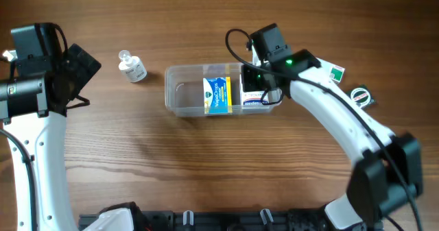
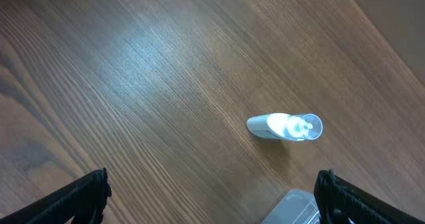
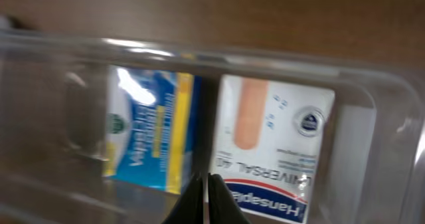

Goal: Pack container

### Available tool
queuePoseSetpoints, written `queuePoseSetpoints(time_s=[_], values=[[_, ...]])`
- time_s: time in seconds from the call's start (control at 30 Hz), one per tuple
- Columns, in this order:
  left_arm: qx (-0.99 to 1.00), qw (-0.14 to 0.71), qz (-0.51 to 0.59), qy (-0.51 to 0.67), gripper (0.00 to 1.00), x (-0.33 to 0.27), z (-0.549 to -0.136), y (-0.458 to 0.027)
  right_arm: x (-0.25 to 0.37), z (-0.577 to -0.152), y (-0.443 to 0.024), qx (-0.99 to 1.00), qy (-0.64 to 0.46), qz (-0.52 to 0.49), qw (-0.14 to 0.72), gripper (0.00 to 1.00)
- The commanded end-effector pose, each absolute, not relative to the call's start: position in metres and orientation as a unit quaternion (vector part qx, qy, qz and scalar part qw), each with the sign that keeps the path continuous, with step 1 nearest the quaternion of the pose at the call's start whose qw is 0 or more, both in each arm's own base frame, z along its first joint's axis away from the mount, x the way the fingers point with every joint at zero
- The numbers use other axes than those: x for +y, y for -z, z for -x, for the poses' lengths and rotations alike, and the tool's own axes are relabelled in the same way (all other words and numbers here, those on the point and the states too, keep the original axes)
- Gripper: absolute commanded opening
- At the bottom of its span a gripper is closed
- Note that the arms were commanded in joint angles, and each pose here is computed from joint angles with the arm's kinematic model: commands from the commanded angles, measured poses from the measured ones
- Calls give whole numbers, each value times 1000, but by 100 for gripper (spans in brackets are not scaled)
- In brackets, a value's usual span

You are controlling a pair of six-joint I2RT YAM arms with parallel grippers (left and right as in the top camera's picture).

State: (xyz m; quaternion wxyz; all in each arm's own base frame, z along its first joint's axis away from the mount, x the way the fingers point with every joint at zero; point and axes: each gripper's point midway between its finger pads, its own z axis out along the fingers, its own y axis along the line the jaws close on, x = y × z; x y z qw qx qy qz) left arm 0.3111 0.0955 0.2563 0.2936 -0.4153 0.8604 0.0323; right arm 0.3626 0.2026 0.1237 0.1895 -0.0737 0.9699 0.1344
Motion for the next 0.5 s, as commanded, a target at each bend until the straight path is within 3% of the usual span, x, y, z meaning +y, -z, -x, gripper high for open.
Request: queuePoseSetpoints(time_s=[0.0,0.27,0.47], values=[[857,300,418,-34,100,98,-311,-261,235,-354,-152,954,-173,110,217,4],[857,300,418,-34,100,98,-311,-261,294,-352,-140,937,-164,169,259,4],[857,300,418,-34,100,98,-311,-261,302,-353,-116,941,-152,176,245,4]])
